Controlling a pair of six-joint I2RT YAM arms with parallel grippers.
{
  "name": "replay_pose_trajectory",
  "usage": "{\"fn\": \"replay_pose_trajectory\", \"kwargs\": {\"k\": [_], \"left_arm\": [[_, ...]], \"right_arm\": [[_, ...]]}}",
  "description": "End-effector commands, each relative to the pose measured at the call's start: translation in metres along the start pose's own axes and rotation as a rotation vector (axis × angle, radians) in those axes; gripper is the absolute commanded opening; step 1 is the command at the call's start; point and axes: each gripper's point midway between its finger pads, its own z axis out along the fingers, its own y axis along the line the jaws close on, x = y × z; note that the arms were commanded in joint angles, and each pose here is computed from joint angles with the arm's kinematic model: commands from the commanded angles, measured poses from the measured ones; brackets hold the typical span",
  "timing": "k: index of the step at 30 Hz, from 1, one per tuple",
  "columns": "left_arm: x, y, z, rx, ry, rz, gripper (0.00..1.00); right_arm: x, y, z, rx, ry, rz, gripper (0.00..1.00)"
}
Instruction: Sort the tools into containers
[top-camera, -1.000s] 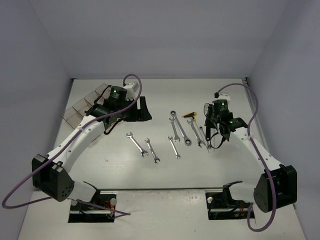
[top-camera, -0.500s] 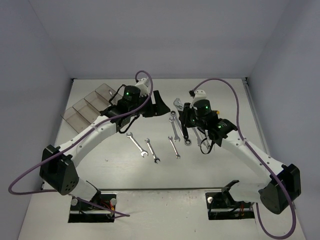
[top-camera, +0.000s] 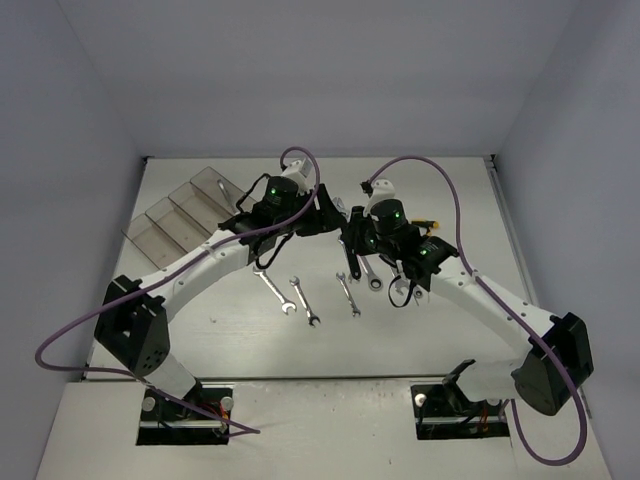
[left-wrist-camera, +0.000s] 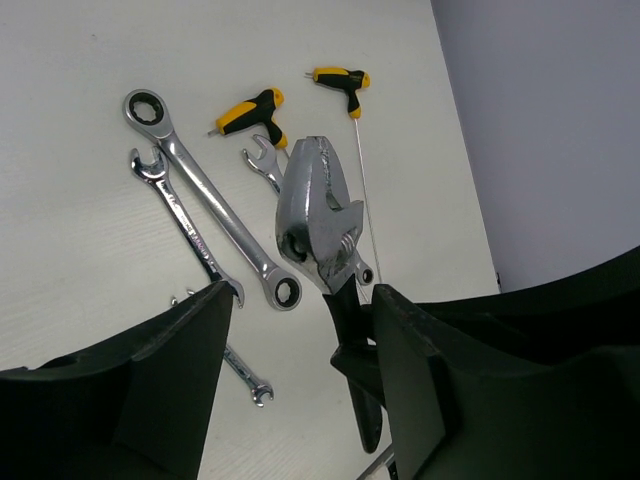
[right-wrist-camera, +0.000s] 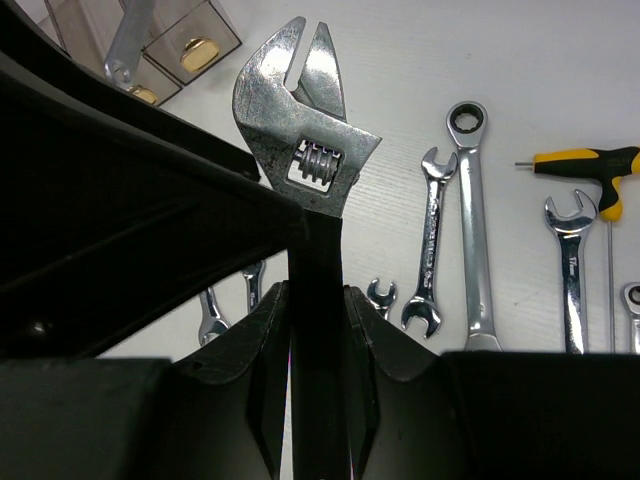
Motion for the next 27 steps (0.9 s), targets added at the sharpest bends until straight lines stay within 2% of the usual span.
{"fn": "replay_pose_trajectory", "kwargs": {"k": [1, 6, 8, 11, 15, 17, 21, 23, 24, 25, 27], "left_arm": [[-0.038, -0.035, -0.001, 0.078, -0.128, 0.000, 0.50], [-0.038, -0.035, 0.007, 0.083, -0.129, -0.020, 0.34], [-0.037, -0.037, 0.009, 0.091, -0.130, -0.027, 0.24], [-0.038, -0.038, 0.010, 0.094, -0.136, -0.031, 0.04], [-0.046, -0.033, 0.008, 0.075, -0.163, -0.031, 0.00], [-0.053, -0.024, 0.006, 0.053, -0.178, -0.042, 0.00], [-0.082, 0.010, -0.002, -0.011, -0.222, -0.090, 0.00], [-0.098, 0.037, -0.009, -0.074, -0.239, -0.124, 0.00], [-0.110, 0.058, -0.014, -0.119, -0.256, -0.147, 0.00], [-0.115, 0.059, -0.016, -0.122, -0.264, -0.149, 0.00], [-0.141, 0.102, -0.031, -0.221, -0.308, -0.188, 0.00]], "right_arm": [[-0.059, 0.034, -0.007, -0.112, -0.174, 0.028, 0.00], [-0.057, 0.039, -0.002, -0.127, -0.166, 0.027, 0.00], [-0.058, 0.041, -0.001, -0.133, -0.168, 0.027, 0.00], [-0.059, 0.043, 0.002, -0.140, -0.166, 0.027, 0.00], [-0.056, 0.041, 0.007, -0.129, -0.156, 0.025, 0.00], [-0.057, 0.039, 0.008, -0.121, -0.159, 0.023, 0.10], [-0.061, 0.036, 0.000, -0.110, -0.179, 0.021, 0.56], [-0.059, 0.032, -0.004, -0.099, -0.176, 0.011, 0.64], [-0.056, 0.029, -0.006, -0.092, -0.165, 0.000, 0.66], [-0.057, 0.028, -0.009, -0.089, -0.169, -0.001, 0.66], [-0.051, 0.011, -0.015, -0.021, -0.154, -0.026, 0.67]]}}
